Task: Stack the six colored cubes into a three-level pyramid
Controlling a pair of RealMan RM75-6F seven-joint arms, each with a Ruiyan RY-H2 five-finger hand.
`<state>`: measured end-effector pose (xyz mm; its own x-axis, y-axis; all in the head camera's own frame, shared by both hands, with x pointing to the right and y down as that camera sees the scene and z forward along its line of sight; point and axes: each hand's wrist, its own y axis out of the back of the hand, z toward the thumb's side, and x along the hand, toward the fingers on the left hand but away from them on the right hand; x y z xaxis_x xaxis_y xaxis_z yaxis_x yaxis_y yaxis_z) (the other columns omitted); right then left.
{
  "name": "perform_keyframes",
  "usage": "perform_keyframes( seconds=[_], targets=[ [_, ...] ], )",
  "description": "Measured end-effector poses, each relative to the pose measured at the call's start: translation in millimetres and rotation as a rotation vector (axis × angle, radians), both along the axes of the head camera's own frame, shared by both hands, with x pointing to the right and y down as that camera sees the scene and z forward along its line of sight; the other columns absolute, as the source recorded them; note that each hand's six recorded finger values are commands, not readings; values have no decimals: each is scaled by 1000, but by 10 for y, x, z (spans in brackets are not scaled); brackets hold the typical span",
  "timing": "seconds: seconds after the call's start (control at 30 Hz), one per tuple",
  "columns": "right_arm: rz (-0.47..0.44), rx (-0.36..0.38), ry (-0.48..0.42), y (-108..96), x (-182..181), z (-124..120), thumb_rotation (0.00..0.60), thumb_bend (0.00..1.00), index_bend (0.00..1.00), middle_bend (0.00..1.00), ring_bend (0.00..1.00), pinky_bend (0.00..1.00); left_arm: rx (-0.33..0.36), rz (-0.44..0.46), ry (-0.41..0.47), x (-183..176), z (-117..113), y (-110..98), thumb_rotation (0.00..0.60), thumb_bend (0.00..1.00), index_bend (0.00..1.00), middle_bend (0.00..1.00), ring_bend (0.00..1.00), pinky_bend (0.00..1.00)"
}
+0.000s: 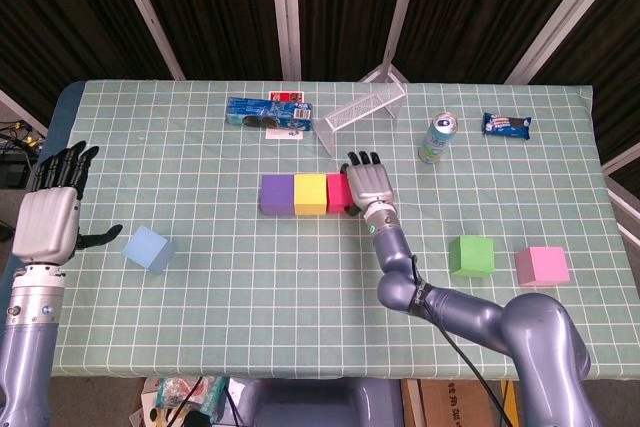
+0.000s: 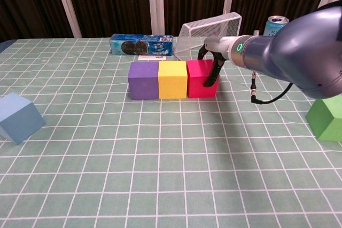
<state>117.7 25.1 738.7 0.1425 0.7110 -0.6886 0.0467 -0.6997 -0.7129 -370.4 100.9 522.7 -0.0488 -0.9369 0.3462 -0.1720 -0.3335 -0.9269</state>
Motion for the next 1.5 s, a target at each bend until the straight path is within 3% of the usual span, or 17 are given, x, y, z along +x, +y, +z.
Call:
perform_keyframes(
  seconds=[0.33, 0.5, 0.57, 0.77, 0.83, 1.5],
  targets=[
    [6, -3, -3, 6, 5, 26, 600, 318, 510, 114, 0, 0, -3, -7, -5, -23, 11, -4, 600, 46, 0, 0, 0, 40],
    [5, -3, -9, 12, -11, 27, 600, 319, 461, 114, 0, 0, -4, -8, -6, -25, 12, -5, 600, 46, 0, 0, 0, 40],
    [4, -1, -13, 12, -28, 22, 600, 319, 404, 114, 0, 0, -6, -7, -8, -26, 18, -3, 600, 46, 0, 0, 0, 40],
    [1, -7, -17, 31, -38, 27, 600, 319, 60, 57, 0, 0, -7, -10, -11, -38, 16, -6, 600, 46, 0, 0, 0, 40],
    [4, -10, -20, 34, -39, 24, 600, 319, 4, 36, 0, 0, -6, -10, -10, -38, 13, -7, 600, 46, 0, 0, 0, 40],
    [17, -11, -25, 124, 3, -113, 600, 318, 0, 0, 0, 0, -13, -2, 3, -19, -5, 17, 600, 46, 0, 0, 0, 39]
  ],
)
